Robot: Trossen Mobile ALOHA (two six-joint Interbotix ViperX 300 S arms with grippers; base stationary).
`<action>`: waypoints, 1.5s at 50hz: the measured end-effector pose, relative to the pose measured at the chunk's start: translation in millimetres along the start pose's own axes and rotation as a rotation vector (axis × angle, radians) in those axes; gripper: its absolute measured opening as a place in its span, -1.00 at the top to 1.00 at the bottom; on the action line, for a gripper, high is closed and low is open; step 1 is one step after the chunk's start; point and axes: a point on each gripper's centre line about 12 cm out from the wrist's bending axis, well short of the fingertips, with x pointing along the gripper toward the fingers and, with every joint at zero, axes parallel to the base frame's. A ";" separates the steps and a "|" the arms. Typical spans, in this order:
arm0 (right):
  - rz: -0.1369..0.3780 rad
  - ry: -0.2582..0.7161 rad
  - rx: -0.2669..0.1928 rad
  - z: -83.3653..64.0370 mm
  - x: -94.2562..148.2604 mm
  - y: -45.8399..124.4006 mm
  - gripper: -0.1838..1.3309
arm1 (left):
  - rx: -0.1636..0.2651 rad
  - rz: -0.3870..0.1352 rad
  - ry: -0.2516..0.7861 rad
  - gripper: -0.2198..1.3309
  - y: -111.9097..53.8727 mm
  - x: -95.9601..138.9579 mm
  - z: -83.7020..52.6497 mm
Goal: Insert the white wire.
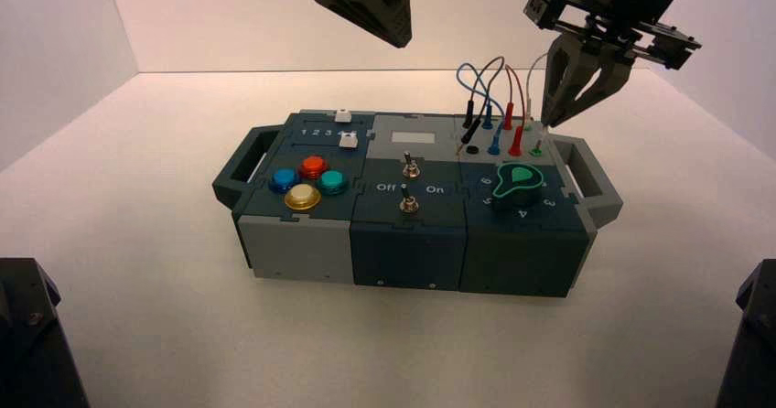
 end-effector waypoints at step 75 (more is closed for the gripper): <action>0.002 -0.001 -0.033 -4.8 2.1 8.4 0.85 | -0.001 0.000 -0.003 0.93 0.2 -1.4 0.3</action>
